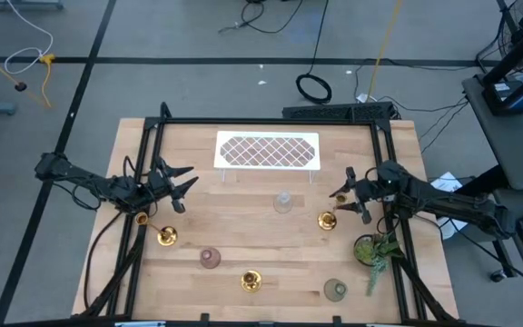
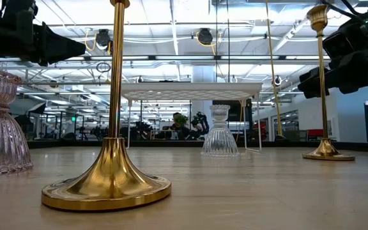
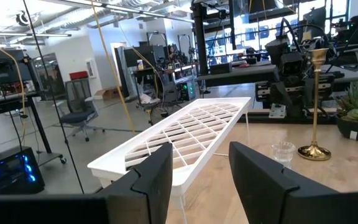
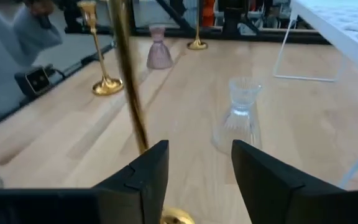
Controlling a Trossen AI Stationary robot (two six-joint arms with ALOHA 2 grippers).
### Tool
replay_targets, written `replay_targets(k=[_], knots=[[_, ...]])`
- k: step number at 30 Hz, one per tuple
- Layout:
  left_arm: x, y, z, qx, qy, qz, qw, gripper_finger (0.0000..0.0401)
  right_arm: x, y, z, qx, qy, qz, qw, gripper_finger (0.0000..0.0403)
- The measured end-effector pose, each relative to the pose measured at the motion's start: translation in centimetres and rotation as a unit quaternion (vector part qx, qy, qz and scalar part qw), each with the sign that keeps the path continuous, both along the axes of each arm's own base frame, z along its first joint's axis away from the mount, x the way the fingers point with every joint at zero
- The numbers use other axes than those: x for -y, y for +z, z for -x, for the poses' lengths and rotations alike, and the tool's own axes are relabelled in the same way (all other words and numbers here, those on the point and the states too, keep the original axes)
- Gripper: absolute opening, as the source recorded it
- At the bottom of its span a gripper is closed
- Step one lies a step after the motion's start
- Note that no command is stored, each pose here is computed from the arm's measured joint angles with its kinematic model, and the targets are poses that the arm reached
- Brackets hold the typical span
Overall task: Pick & Place candle stick holders
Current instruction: Put the right golden candle holder on the shelf
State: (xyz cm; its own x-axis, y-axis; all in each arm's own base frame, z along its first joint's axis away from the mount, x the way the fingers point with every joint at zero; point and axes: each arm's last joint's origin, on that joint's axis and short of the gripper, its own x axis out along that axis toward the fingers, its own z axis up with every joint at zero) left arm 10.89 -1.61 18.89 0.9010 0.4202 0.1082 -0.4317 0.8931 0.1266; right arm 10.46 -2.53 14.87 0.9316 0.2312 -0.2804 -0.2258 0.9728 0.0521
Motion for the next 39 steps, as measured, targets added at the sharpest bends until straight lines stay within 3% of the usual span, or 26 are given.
replay_targets(k=[14, 23, 31, 39], knots=[[0.0, 0.0, 0.0, 0.001, 0.0, 0.002, 1.0, 0.0166, -0.2, 0.2, 0.1, 0.006, 0.041, 0.036, 0.999, 0.0148], [0.0, 0.0, 0.0, 0.003, -0.001, 0.007, 1.0, 0.0166, -0.6, 0.4, 0.2, 0.025, 0.122, 0.007, 0.992, 0.0136], [0.0, 0.0, 0.0, 0.006, -0.002, 0.012, 1.0, 0.0166, -0.4, 2.2, -0.4, 0.127, 0.115, 0.024, 0.985, 0.0133], [0.0, 0.0, 0.0, 0.007, -0.002, 0.014, 1.0, 0.0166, -0.1, 2.6, -1.2, 0.174, 0.096, 0.023, 0.98, 0.0118]])
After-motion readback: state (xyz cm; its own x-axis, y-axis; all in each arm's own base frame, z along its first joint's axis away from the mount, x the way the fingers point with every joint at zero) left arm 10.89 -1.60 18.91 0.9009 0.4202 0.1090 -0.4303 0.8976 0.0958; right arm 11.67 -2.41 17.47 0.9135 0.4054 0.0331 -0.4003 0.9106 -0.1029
